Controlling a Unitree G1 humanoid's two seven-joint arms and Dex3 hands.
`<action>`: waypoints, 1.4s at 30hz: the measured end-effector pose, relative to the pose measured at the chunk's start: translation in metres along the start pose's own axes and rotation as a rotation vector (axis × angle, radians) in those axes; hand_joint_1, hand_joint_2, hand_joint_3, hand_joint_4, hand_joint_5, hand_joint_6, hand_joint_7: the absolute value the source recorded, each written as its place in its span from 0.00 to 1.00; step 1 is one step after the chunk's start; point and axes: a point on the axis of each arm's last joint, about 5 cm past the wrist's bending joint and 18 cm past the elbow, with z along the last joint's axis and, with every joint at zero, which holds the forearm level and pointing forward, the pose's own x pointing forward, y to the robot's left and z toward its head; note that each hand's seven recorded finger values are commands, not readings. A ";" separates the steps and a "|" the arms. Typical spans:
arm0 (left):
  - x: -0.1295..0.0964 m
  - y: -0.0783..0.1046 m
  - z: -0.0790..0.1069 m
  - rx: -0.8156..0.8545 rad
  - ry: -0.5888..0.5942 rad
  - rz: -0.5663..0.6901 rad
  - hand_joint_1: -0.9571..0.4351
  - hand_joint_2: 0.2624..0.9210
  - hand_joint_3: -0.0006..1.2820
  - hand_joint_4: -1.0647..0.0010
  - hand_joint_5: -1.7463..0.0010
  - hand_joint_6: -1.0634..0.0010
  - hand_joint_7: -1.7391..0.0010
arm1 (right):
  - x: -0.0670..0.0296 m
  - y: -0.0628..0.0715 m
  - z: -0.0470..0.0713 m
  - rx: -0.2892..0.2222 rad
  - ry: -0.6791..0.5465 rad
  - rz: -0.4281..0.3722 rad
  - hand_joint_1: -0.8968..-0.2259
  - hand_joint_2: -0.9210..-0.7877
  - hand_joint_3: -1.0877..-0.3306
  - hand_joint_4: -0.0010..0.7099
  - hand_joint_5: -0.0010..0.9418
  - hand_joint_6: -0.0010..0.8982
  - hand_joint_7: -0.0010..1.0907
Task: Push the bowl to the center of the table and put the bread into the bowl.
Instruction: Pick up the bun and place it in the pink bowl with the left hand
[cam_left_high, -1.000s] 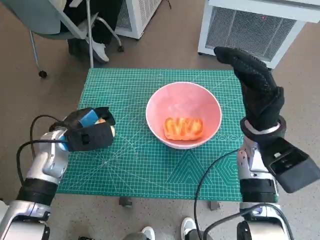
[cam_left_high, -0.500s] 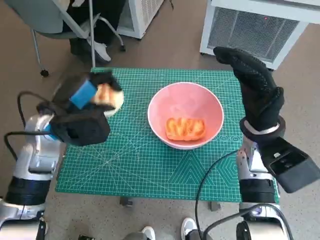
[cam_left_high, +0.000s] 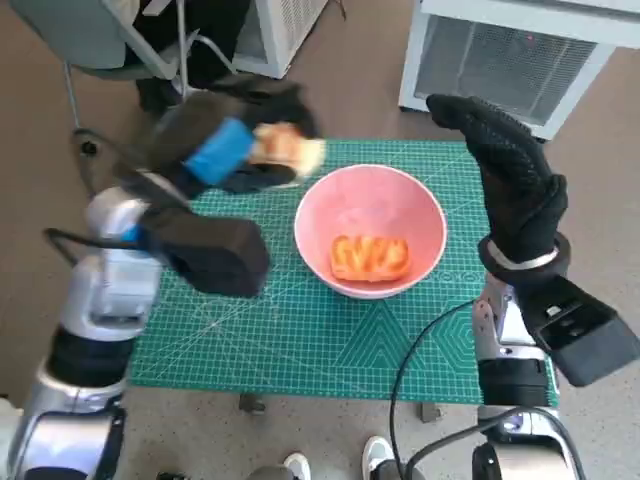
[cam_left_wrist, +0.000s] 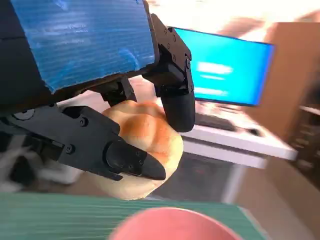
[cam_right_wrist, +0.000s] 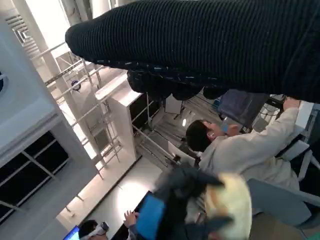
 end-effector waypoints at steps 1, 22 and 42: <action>0.003 -0.003 0.001 0.001 -0.009 -0.009 0.69 1.00 0.10 0.40 0.34 0.48 0.24 | -0.0003 0.000 0.000 0.000 0.000 0.000 0.43 0.00 0.42 0.00 0.56 0.00 0.61; 0.039 -0.056 0.002 -0.045 0.254 -0.567 0.44 1.00 0.09 0.93 0.98 0.82 0.96 | -0.0010 -0.001 0.001 -0.019 -0.007 -0.003 0.45 0.00 0.40 0.00 0.56 0.00 0.62; 0.018 -0.038 -0.017 -0.391 -0.037 -0.116 0.39 1.00 0.07 0.92 0.99 0.76 0.97 | 0.0046 -0.002 0.008 -0.023 -0.023 0.000 0.47 0.00 0.37 0.00 0.54 0.00 0.60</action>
